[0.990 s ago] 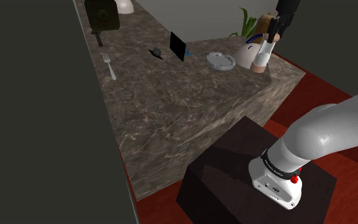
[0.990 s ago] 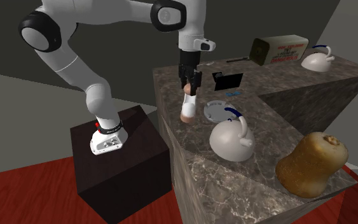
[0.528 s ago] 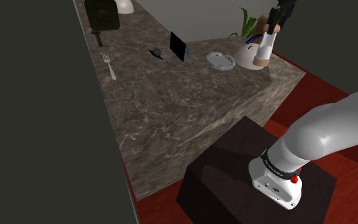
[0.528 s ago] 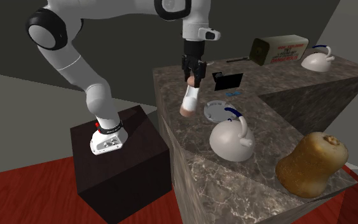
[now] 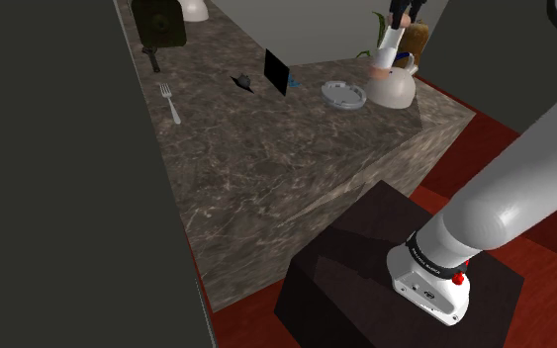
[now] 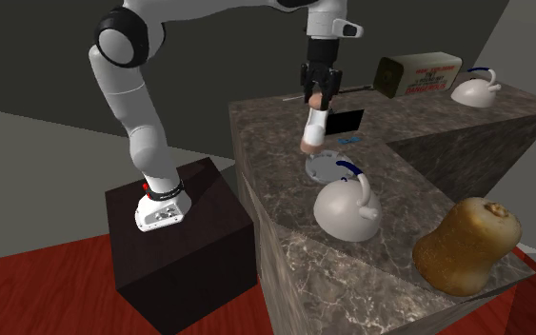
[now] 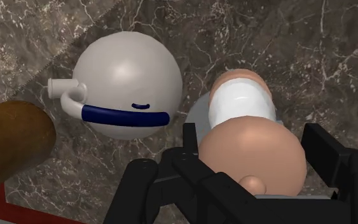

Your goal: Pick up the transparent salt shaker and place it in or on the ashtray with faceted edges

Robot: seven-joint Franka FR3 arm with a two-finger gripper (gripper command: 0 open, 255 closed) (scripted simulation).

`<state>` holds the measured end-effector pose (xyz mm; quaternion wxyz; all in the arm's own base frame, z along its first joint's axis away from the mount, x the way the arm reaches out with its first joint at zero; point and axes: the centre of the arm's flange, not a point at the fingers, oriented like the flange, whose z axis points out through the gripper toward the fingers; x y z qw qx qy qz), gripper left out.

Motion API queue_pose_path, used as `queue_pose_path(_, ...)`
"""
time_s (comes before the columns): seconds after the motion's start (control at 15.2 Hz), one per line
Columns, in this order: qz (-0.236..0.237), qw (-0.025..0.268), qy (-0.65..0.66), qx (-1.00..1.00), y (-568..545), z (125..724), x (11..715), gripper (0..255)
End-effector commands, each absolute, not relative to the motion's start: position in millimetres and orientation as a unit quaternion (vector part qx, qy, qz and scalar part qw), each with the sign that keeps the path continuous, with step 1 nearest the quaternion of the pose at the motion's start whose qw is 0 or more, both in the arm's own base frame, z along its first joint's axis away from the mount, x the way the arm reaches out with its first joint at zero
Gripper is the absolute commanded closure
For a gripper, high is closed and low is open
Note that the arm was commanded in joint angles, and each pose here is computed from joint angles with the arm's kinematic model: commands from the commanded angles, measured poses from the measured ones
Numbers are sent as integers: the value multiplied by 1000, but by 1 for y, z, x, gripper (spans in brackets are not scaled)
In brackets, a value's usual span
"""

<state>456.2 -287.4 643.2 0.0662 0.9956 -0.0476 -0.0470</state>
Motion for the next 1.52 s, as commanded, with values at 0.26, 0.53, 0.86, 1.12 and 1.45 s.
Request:
queue_pose_path(0.26, -47, 66, -47, 996, -286, 668, 531, 255)
queue_pose_path(0.53, -47, 66, -47, 996, -286, 666, 556, 255)
queue_pose_path(0.86, -47, 66, -47, 996, -286, 640, 556, 255)
queue_pose_path(1.12, -47, 66, -47, 996, -286, 619, 556, 255)
queue_pose_path(1.45, -47, 66, -47, 996, -286, 592, 556, 255)
